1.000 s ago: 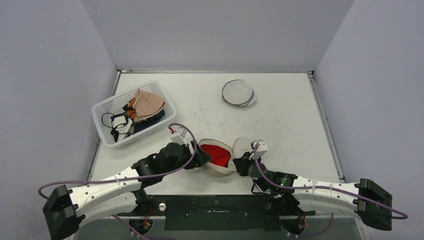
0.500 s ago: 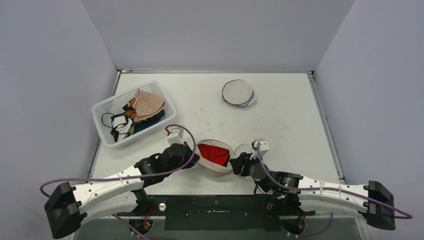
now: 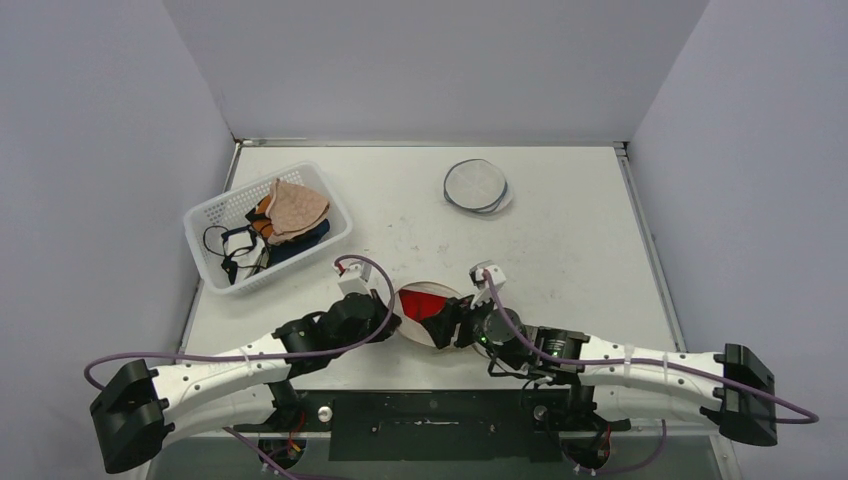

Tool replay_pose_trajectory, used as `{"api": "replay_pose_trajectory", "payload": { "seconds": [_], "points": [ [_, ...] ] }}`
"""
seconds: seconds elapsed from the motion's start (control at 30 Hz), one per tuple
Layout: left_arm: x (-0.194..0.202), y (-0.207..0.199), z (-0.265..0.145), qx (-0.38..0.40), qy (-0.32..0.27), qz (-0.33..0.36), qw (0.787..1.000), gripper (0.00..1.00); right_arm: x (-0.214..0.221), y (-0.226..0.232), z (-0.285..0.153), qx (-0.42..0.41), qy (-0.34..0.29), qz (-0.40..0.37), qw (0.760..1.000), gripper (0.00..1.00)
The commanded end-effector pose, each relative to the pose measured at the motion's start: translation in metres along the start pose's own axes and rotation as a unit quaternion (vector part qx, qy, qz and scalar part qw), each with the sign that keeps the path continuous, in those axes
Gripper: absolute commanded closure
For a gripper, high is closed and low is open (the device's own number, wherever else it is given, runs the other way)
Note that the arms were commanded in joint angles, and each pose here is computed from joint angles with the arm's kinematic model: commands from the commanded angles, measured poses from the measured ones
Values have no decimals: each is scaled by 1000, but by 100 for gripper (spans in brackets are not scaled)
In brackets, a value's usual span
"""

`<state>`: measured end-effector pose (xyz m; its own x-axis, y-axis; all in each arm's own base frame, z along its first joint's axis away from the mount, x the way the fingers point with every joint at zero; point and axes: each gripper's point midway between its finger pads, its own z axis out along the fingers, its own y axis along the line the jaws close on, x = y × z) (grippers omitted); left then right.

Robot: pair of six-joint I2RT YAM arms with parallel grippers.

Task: Unzip the laundry bag and remove the bra
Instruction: Pick up the bra from the laundry bag.

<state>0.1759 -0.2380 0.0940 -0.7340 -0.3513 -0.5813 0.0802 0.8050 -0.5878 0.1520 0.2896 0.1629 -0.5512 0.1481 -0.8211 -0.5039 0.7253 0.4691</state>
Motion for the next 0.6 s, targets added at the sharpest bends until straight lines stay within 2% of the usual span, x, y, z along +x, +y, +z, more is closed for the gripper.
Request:
{"api": "replay_pose_trajectory", "payload": {
  "seconds": [0.0,0.07,0.27,0.57],
  "points": [
    [-1,-15,3,31,-5,-11,999,100,6,14,13,-25,5,20,999,32],
    [4,-15,5,34,2,-10,999,100,16,-15,20,40,6,29,999,29],
    [9,-15,10,40,3,-17,999,100,32,-59,26,106,18,36,994,24],
    [14,-17,14,38,11,-11,999,100,30,-68,32,115,14,43,992,21]
  ]
}}
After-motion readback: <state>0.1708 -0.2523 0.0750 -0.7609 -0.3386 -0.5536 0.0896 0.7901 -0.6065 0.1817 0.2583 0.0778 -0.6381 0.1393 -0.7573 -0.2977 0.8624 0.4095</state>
